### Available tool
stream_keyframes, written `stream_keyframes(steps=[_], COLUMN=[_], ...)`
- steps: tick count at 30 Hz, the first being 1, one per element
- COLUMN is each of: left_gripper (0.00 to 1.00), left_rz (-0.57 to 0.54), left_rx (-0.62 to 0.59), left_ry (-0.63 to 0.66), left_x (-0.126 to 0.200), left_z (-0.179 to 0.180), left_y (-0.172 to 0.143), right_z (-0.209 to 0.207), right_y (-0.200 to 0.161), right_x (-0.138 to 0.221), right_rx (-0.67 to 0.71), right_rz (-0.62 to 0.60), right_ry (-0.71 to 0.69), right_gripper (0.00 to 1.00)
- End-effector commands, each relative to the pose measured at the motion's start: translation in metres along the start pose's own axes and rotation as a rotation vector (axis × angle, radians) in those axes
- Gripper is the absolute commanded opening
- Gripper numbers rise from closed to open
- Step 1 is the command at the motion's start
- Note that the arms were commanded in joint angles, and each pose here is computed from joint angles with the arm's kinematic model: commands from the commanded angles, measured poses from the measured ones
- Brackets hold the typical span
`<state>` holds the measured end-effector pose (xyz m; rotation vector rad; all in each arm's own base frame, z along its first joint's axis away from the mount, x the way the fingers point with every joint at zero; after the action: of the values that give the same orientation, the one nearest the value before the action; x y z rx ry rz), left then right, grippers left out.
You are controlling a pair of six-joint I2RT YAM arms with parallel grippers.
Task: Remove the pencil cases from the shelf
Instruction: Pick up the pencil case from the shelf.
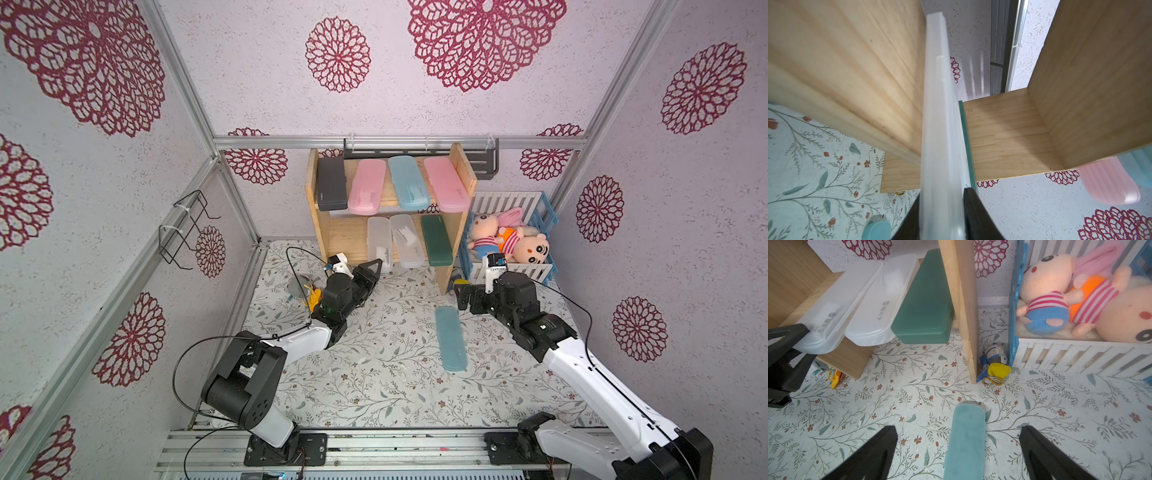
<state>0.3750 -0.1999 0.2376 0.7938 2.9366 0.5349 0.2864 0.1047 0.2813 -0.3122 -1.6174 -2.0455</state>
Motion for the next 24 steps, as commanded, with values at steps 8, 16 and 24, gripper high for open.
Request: stream_keyframes(steps=[8, 16, 24], left_gripper=[0.0, 0.0, 0.0], left_rz=[-0.103, -0.111, -0.068], left_rx=[-0.276, -0.764, -0.872], left_ry=[0.085, 0.125, 0.105], left_x=[0.052, 0.121, 0.152], left_z=[0.008, 0.014, 0.025], left_y=[-0.008, -0.046, -0.069], right_z=[0.012, 0.057, 0.127], right_y=[0.038, 0.011, -0.007], right_x=[0.037, 0.04, 0.029], right_rx=[0.0, -0.181, -0.306], right_rz=[-0.126, -0.183, -0.117], right_ry=[0.067, 0.31, 0.571], right_gripper=[0.99, 0.99, 0.99])
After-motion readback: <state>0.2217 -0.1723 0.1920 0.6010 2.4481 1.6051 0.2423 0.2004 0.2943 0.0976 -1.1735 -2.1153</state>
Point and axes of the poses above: each gripper's point midway between its finger pads, its own x axis back along the fingers, its own z axis along the line the jaws close on, y = z × x, the point moved 6 cm from there along x, back along the fingers, and after that the axes turned 6 degrees about -x, right-handed, at the moved point
